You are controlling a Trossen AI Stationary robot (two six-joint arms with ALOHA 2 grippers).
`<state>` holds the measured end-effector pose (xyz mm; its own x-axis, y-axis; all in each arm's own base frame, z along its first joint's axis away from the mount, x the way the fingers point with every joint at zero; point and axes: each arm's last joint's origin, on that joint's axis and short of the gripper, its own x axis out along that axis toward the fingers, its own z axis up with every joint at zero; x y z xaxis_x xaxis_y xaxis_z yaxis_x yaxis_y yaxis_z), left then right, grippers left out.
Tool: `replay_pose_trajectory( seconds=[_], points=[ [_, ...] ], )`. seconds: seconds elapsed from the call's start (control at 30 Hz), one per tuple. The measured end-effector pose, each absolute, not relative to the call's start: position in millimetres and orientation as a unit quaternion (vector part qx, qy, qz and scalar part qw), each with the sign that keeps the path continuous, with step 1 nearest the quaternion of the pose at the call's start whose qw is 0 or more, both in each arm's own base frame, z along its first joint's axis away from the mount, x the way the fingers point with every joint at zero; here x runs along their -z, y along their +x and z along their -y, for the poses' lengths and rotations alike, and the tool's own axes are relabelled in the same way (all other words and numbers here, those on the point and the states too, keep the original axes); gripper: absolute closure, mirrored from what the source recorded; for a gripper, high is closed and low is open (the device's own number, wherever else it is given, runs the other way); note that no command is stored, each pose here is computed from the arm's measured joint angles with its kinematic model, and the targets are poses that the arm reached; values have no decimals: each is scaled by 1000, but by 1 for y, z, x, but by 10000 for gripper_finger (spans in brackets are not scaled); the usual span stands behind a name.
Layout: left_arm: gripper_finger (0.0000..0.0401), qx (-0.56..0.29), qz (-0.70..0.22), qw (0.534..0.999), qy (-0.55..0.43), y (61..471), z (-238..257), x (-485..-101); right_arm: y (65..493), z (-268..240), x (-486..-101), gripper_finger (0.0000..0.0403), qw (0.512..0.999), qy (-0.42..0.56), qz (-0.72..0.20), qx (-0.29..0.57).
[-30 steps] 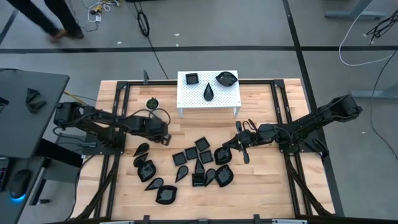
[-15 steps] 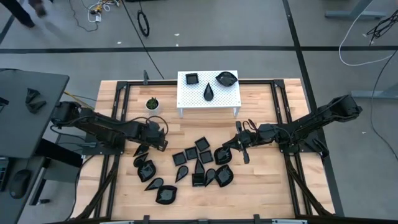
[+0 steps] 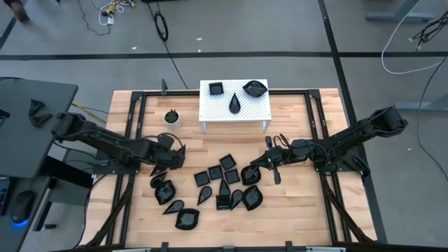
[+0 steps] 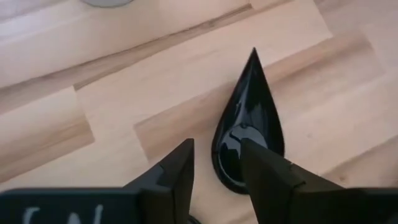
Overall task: Pick & Place Mini shaped plates
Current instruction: Stack the black plate on top of the black plate on the shelf
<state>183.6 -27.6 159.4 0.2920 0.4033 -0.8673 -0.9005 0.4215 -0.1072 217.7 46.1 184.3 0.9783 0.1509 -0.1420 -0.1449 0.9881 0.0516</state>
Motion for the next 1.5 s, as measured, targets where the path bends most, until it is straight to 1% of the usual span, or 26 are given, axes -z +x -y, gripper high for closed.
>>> replay_pose_trajectory(
  seconds=[0.13,0.47,0.8,1.0,1.27,1.5],
  points=[
    [276,-456,-395,736,-308,187,28,-153,218,-46,-184,396,994,20,-74,-74],
    [283,-465,-394,728,-314,195,29,-142,218,-46,-183,396,994,20,-78,-74],
    [320,-474,-402,718,-313,198,18,-139,218,-46,-183,396,994,20,-80,-74],
    [343,-466,-422,708,-322,199,14,-137,218,-46,-183,396,994,20,-80,-74],
    [342,-460,-427,709,-321,200,15,-137,218,-46,-183,396,994,20,-80,-74],
    [360,-454,-414,715,-333,203,15,-137,218,-46,-183,396,994,20,-79,-74]
  ],
)
